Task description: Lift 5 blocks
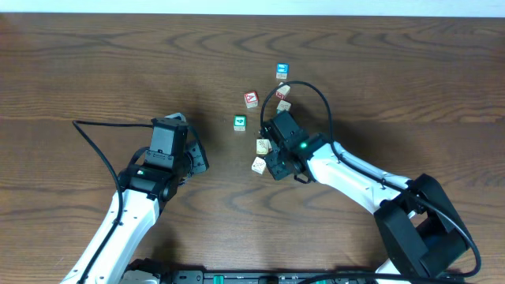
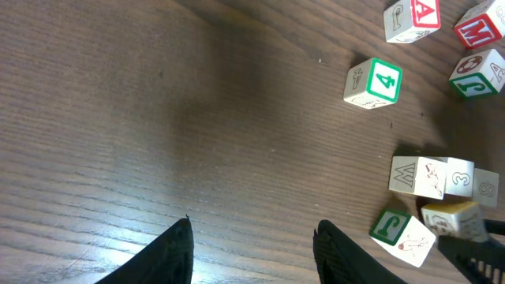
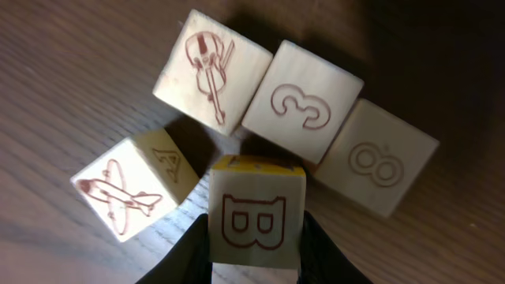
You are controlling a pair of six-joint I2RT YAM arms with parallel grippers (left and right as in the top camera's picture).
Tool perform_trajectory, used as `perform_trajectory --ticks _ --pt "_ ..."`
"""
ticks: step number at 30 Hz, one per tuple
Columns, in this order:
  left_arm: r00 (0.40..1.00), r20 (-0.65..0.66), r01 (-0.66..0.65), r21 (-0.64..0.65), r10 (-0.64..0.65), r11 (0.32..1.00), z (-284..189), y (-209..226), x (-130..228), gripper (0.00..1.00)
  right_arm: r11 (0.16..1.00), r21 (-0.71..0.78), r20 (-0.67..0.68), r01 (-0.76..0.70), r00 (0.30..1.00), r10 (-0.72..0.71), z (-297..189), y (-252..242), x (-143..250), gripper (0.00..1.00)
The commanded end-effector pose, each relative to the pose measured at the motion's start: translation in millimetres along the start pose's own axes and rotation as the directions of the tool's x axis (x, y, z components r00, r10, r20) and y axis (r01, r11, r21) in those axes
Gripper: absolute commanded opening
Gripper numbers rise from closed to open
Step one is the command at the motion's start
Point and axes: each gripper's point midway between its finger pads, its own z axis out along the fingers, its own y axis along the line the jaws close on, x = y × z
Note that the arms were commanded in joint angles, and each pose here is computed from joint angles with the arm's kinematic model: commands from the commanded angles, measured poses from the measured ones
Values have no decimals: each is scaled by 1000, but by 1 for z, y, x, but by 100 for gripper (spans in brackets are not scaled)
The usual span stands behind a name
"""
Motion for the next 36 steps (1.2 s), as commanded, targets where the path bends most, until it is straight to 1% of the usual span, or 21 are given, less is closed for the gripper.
perform_trajectory --ticks 1,7,9,11,14,18,21,25,32,36 --pt "1000 7 -23 -13 23 1000 -1 2 -1 50 1000 1 33 -5 999 5 -14 5 -20 7" --pt "1000 15 -23 -28 23 999 -1 4 -2 50 998 57 44 -11 999 8 -38 -2 -39 8" --pt "1000 15 -23 -28 23 999 -1 4 -2 54 997 70 56 -16 998 12 -48 -5 -47 9" --pt "1000 15 -23 -28 23 999 -1 4 -2 54 996 82 79 -29 997 23 -61 -10 -55 10" --pt "1000 15 -23 -28 23 999 -1 4 -2 54 994 85 116 -73 991 63 -76 -22 -64 11" --pt "1000 15 -23 -28 23 999 -1 4 -2 54 983 103 131 -149 982 135 -90 -50 -63 13" --pt "1000 15 -23 -28 23 999 -1 4 -2 54 965 131 114 -226 971 211 -90 -81 -55 11" --pt "1000 15 -23 -28 23 999 -1 4 -2 54 952 126 99 -280 958 269 -87 -101 -47 8" --pt "1000 15 -23 -27 23 999 -1 4 -2 54 945 118 92 -305 951 296 -60 -104 -30 14" --pt "1000 15 -23 -28 23 999 -1 4 -2 54 945 89 71 -315 948 309 -42 -98 -14 13"
